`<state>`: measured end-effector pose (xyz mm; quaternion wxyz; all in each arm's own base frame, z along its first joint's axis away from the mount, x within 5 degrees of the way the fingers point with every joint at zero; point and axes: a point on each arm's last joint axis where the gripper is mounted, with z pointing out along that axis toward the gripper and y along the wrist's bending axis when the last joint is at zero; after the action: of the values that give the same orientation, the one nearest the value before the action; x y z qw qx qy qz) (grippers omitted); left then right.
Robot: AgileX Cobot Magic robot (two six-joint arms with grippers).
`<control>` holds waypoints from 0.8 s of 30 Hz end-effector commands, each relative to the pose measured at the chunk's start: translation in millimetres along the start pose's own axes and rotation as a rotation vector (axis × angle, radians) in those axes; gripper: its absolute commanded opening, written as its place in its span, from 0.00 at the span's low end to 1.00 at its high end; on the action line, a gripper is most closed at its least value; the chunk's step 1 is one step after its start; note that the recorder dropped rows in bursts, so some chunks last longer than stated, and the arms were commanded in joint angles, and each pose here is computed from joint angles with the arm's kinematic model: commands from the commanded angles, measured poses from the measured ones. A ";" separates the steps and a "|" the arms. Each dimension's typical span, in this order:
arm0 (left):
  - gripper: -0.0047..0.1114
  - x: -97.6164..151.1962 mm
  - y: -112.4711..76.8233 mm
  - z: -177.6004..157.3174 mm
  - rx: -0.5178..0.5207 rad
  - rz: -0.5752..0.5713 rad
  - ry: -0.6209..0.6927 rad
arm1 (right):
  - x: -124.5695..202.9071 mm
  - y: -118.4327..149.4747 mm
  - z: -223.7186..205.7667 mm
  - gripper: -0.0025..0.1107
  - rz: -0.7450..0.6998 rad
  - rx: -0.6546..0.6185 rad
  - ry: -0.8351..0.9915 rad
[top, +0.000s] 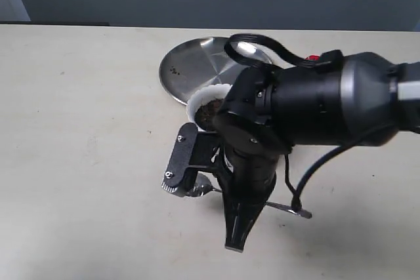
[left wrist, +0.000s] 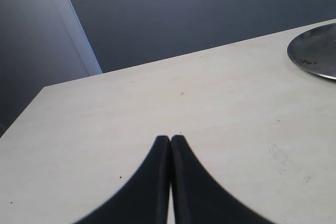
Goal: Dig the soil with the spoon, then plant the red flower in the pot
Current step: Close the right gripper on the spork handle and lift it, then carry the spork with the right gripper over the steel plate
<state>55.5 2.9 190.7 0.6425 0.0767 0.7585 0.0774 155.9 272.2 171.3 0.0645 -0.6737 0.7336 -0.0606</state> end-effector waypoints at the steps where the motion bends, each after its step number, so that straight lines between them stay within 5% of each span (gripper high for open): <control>1: 0.04 -0.8 0.0 -0.2 -0.001 -0.004 -0.012 | 5.7 6.1 -33.2 0.02 -0.108 0.101 -0.025; 8: 0.04 -0.8 0.0 -0.2 -0.001 -0.004 -0.012 | 11.4 -3.7 -72.4 0.02 -0.300 0.412 -0.041; 18: 0.04 -0.8 0.0 -0.2 -0.001 -0.004 -0.012 | 6.4 -36.8 -70.8 0.02 -0.468 0.813 0.202; 24: 0.04 -0.8 0.0 -0.2 -0.001 -0.004 -0.012 | -4.3 -43.0 -38.5 0.02 -0.619 0.826 0.348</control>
<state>55.5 2.9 190.7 0.6425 0.0767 0.7585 0.0774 183.8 272.2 229.8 0.2125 -0.7486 0.4438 -0.4444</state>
